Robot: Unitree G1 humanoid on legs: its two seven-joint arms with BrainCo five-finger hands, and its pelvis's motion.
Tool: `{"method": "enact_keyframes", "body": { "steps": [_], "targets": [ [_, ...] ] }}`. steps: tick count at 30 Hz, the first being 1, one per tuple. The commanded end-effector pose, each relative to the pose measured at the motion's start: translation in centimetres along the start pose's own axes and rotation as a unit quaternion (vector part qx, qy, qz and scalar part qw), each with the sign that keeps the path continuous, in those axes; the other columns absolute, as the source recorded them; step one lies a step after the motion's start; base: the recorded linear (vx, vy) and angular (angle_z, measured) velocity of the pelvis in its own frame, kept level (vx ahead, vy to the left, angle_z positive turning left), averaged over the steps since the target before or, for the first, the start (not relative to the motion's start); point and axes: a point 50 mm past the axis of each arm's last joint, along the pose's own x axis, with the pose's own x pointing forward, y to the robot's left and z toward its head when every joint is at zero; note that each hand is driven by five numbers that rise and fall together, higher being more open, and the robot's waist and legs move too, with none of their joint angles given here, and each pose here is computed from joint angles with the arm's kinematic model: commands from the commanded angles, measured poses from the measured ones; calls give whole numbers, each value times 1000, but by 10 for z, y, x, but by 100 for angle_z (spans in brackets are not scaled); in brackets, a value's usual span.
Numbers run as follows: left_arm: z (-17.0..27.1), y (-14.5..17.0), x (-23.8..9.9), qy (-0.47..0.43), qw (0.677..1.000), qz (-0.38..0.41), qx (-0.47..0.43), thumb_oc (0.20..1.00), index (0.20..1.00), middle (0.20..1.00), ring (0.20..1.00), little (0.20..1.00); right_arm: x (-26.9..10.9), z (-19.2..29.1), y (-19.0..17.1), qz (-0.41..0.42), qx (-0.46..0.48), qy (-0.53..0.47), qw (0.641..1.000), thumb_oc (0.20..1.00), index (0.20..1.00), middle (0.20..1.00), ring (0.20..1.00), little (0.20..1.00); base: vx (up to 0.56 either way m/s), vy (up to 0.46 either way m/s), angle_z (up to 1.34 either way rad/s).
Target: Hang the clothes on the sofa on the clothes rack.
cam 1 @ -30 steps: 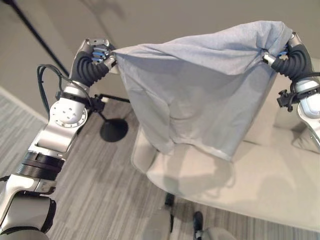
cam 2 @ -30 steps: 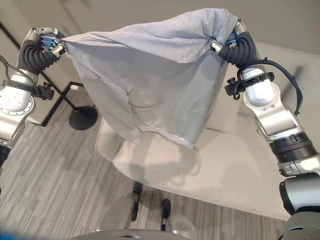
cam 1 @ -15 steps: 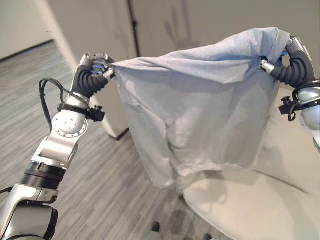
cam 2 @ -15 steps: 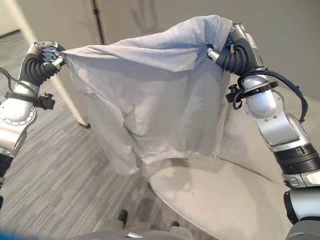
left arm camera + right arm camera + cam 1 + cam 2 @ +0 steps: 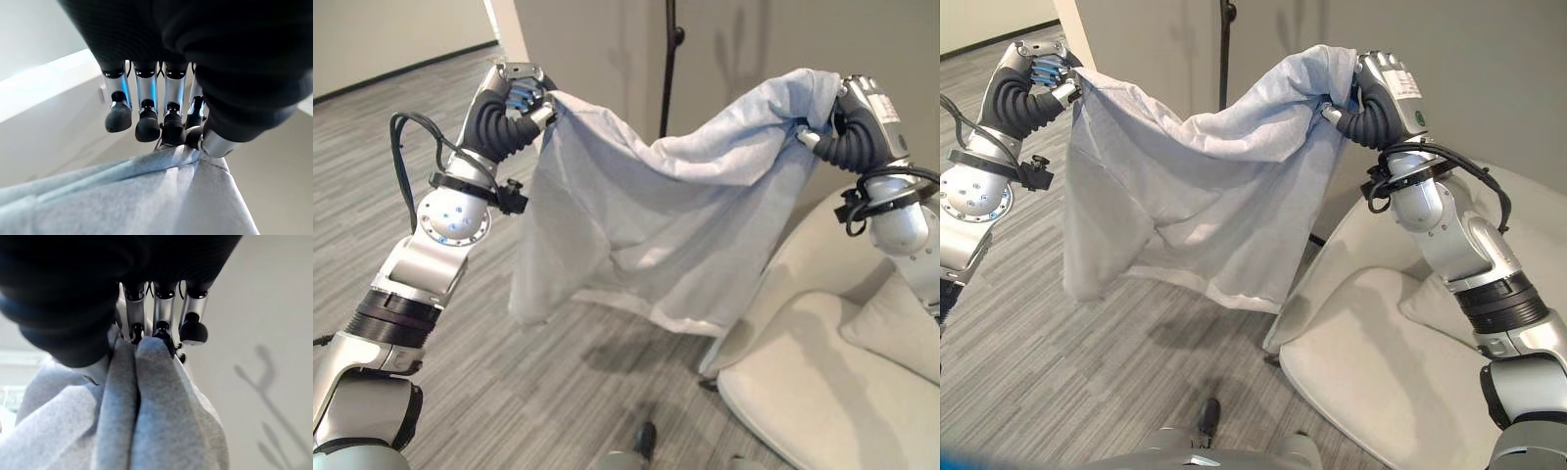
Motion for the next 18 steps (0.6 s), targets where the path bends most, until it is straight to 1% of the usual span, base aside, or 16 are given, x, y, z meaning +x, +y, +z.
{"method": "enact_keyframes", "body": {
  "steps": [1, 3, 7, 10, 13, 18],
  "targets": [
    [14, 8, 11, -36, 999, 29, 5, 200, 200, 200, 200, 200, 2, -9, -26, -47, -34, 10, 998, 200, 200, 200, 200, 200, 83, -49, 78],
    [12, 4, 11, -35, 999, 28, -3, 200, 200, 200, 200, 200, 1, -10, -28, -52, -25, 9, 998, 200, 200, 200, 200, 200, 105, -89, 60],
    [9, 2, 8, -26, 999, 31, -15, 200, 200, 200, 200, 200, -2, -13, -30, -47, -18, 16, 999, 200, 200, 200, 200, 200, 93, -49, 10],
    [8, -2, 7, -26, 999, 33, -34, 200, 200, 200, 200, 200, -2, -14, -32, -42, -20, 18, 999, 200, 200, 200, 200, 200, 31, 36, 31],
    [8, 0, 8, -23, 999, 34, -32, 200, 200, 200, 200, 200, 1, -15, -32, -41, -21, 20, 999, 200, 200, 200, 200, 200, 21, 46, 17],
    [5, 6, 6, -16, 998, 52, -31, 200, 200, 200, 200, 200, -3, -27, -46, -73, -36, 47, 996, 200, 200, 200, 200, 200, 104, 69, 22]
  ]
}}
